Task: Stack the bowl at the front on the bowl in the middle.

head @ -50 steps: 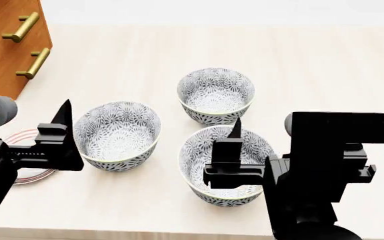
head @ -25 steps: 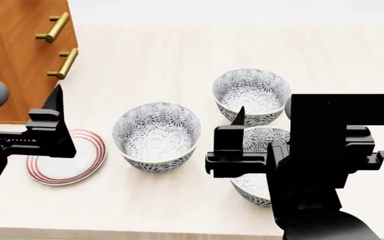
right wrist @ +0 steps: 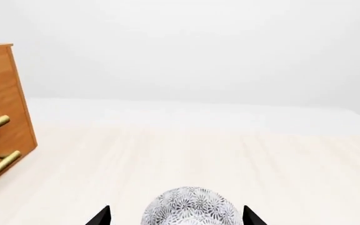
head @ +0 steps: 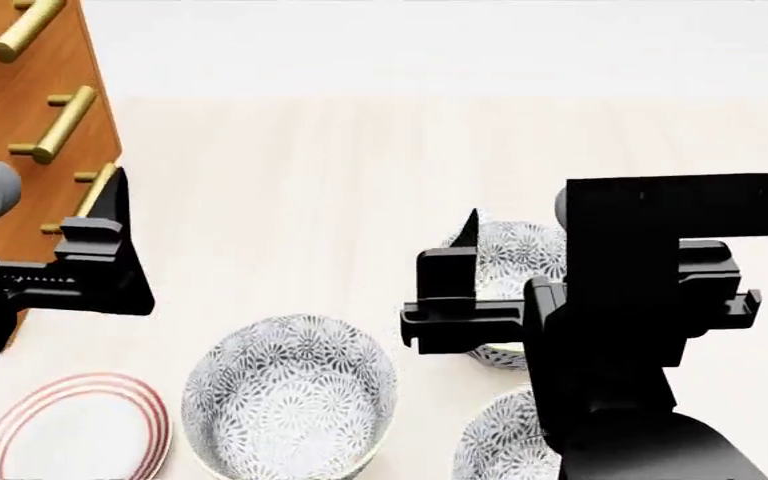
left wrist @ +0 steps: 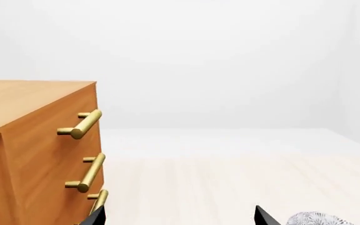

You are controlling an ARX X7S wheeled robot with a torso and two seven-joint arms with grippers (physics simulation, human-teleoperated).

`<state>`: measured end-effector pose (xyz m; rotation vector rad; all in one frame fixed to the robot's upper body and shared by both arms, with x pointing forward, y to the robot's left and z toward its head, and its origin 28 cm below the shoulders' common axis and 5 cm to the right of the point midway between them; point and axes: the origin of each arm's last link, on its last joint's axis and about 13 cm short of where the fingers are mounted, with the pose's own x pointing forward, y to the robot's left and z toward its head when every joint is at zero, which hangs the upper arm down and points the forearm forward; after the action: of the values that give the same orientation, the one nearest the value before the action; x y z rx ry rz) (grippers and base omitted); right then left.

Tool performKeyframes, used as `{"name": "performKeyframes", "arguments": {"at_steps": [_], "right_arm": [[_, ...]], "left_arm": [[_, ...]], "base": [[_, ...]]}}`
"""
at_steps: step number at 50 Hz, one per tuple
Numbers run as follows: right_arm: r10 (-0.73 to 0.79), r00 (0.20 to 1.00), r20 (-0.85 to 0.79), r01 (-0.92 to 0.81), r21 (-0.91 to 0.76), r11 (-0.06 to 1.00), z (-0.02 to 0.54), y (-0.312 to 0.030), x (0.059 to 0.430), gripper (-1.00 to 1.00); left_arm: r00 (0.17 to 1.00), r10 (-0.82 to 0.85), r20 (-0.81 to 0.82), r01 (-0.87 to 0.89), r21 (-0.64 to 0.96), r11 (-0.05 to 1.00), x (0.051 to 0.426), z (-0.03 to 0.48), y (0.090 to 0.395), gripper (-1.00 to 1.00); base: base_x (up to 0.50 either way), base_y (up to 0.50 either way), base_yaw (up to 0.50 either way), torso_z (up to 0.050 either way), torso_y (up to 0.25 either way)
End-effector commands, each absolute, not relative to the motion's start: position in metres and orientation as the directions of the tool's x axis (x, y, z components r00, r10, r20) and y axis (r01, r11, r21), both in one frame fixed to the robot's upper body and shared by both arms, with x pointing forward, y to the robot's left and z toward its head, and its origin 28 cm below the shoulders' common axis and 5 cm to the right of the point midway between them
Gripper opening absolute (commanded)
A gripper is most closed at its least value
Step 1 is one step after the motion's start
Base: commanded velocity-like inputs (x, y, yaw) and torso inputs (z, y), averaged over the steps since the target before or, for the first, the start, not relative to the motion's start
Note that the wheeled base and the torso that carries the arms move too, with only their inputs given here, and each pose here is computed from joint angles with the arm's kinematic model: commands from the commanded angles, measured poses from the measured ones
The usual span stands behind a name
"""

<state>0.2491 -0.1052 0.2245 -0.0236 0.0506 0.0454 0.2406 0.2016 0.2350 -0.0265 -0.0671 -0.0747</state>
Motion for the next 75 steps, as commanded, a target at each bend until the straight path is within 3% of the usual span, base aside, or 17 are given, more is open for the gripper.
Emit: {"name": "performKeyframes", "arguments": {"at_steps": [1, 11, 26, 40, 57, 75], "right_arm": [[0.051, 0.998, -0.047, -0.051, 0.008, 0.999, 0.225, -0.106, 0.251, 1.0], [0.057, 0.996, -0.063, -0.055, 0.021, 0.998, 0.223, -0.105, 0.252, 1.0], [-0.018, 0.995, -0.095, 0.019, 0.012, 1.0, 0.225, -0.106, 0.257, 1.0], [-0.098, 0.975, -0.201, 0.111, 0.051, 0.993, 0.273, -0.128, 0.274, 1.0], [0.005, 0.928, -0.372, 0.137, 0.353, 0.926, 0.274, -0.155, 0.298, 1.0], [0.02, 0.899, -0.437, 0.195, 0.442, 0.875, 0.255, -0.173, 0.317, 1.0]], "left_arm": [[0.994, -0.088, 0.065, 0.091, -0.049, 0.995, 0.242, 0.235, 0.203, 1.0], [0.994, -0.093, 0.064, 0.096, -0.049, 0.994, 0.242, 0.236, 0.202, 1.0], [0.994, -0.093, 0.062, 0.096, -0.045, 0.994, 0.242, 0.235, 0.202, 1.0], [0.994, -0.093, 0.062, 0.096, -0.036, 0.995, 0.241, 0.236, 0.202, 1.0], [0.994, -0.093, 0.051, 0.096, -0.04, 0.995, 0.243, 0.233, 0.202, 1.0], [0.994, -0.097, 0.041, 0.099, -0.041, 0.994, 0.244, 0.231, 0.201, 1.0]], "base": [[0.5, 0.0, 0.0, 0.0, 0.0], [0.5, 0.0, 0.0, 0.0, 0.002], [0.01, 0.0, 0.0, 0.0, 0.0], [0.0, 0.0, 0.0, 0.0, 0.0], [0.0, 0.0, 0.0, 0.0, 0.0], [0.0, 0.0, 0.0, 0.0, 0.0]]}}
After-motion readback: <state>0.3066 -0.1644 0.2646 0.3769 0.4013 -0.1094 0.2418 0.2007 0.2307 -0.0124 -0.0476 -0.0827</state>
